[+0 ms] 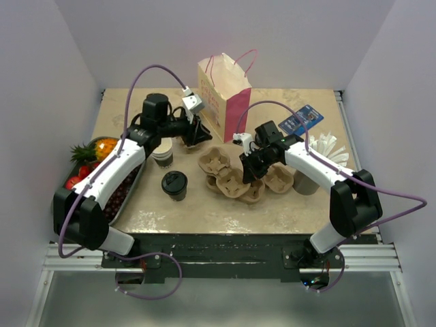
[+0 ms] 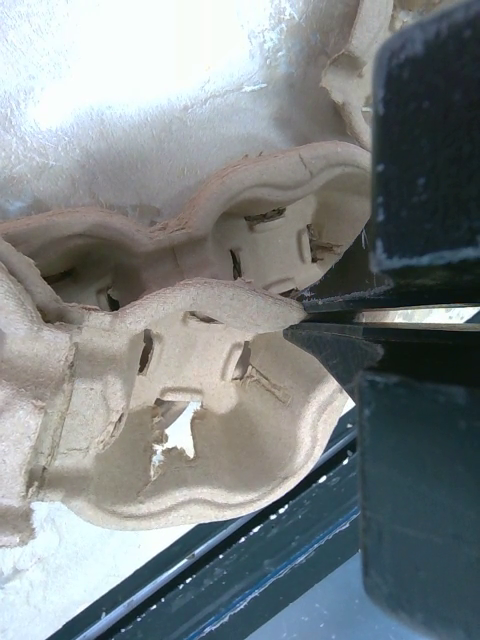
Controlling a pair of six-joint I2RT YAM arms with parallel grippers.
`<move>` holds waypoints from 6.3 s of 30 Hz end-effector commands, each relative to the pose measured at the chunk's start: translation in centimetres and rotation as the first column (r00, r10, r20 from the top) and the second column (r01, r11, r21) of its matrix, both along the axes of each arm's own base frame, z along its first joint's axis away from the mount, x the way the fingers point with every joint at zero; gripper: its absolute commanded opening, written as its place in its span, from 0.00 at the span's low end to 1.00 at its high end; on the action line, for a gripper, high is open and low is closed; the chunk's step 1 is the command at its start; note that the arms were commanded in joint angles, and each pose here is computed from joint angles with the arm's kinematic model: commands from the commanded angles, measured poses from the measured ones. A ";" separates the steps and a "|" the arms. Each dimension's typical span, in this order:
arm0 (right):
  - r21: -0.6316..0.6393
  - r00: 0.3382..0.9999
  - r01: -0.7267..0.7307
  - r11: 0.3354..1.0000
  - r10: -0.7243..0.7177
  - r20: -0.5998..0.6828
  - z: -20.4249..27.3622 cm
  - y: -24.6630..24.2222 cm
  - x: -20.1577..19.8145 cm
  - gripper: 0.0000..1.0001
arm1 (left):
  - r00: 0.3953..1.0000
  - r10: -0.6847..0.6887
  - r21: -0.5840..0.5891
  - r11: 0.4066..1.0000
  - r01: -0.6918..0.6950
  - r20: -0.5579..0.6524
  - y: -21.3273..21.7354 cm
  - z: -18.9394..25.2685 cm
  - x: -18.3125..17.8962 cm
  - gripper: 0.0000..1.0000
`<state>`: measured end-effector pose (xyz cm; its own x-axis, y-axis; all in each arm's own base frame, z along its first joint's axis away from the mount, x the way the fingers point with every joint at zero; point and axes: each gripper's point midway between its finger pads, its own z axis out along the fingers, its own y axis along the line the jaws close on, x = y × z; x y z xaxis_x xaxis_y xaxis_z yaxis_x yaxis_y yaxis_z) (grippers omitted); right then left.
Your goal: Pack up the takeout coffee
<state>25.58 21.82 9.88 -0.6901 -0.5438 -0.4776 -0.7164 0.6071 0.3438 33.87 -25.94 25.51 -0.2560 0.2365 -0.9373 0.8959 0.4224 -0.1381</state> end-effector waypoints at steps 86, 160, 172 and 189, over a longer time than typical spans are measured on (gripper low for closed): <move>-0.112 0.974 -0.161 0.981 0.176 0.140 4.3 5.4 2.3 0.46 | 0.829 0.537 0.115 0.824 -0.555 0.153 12.4 2.7 7.0 0.66; -0.315 0.946 -0.191 0.929 0.260 0.193 1.7 6.8 1.2 0.45 | 0.742 0.660 -0.271 0.740 -0.615 0.117 11.4 12.2 21.9 0.75; -0.278 0.934 -0.150 0.949 0.228 0.275 4.5 7.9 2.7 0.58 | 0.771 0.626 -0.305 0.761 -0.572 0.115 10.5 12.9 22.4 0.75; -0.354 0.929 -0.167 0.920 0.267 0.256 2.8 6.5 2.6 0.50 | 0.806 0.585 -0.304 0.786 -0.538 0.087 9.6 12.2 21.5 0.75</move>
<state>28.10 29.13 13.04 -0.4067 -0.8017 -0.4379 -0.8776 0.4760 -0.0564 55.92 -16.35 35.05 -0.1605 -0.1187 -0.9799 0.5067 0.8420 -0.1851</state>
